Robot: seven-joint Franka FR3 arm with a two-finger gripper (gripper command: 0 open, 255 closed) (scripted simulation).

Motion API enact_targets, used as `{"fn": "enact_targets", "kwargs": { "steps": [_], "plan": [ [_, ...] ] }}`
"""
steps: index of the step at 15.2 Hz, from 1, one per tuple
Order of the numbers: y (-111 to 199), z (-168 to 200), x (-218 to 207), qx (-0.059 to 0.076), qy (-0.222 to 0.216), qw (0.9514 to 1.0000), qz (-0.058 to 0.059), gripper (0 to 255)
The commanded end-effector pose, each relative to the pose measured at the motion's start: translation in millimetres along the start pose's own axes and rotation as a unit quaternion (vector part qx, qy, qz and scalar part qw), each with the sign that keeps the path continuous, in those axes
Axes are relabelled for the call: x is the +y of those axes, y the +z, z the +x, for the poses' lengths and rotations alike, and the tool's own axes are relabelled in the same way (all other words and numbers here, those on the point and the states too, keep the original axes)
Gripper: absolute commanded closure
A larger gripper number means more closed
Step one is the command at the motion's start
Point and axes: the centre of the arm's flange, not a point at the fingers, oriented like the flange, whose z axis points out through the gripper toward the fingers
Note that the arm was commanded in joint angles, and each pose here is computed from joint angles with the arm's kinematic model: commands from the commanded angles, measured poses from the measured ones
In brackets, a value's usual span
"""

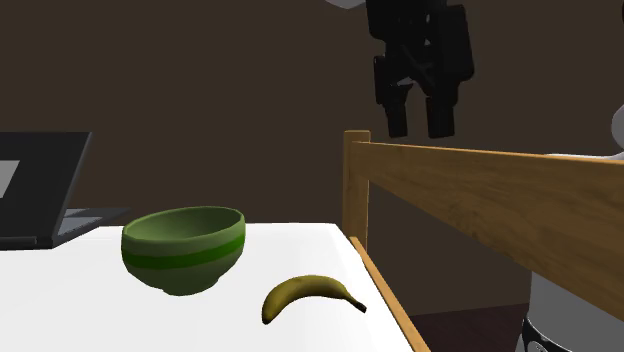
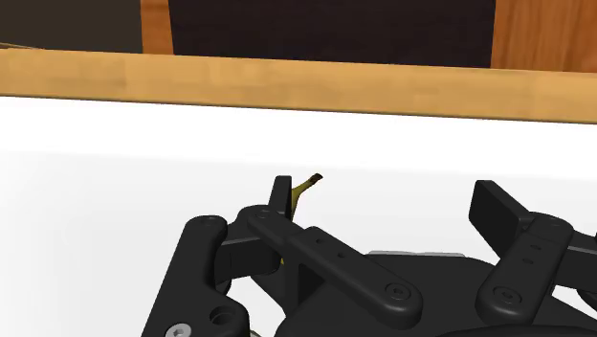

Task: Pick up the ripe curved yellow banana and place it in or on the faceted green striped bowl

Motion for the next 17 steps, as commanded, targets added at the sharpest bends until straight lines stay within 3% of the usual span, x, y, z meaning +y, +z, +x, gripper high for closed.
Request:
{"fn": "enact_targets", "kwargs": {
  "steps": [1, 17],
  "plan": [
    [0, 0, 0, 0.0, 0.0, 1.0, 0.0, 0],
    [146, 122, 53, 0.045, -0.044, 0.9972, -0.04, 0]
  ]
}}
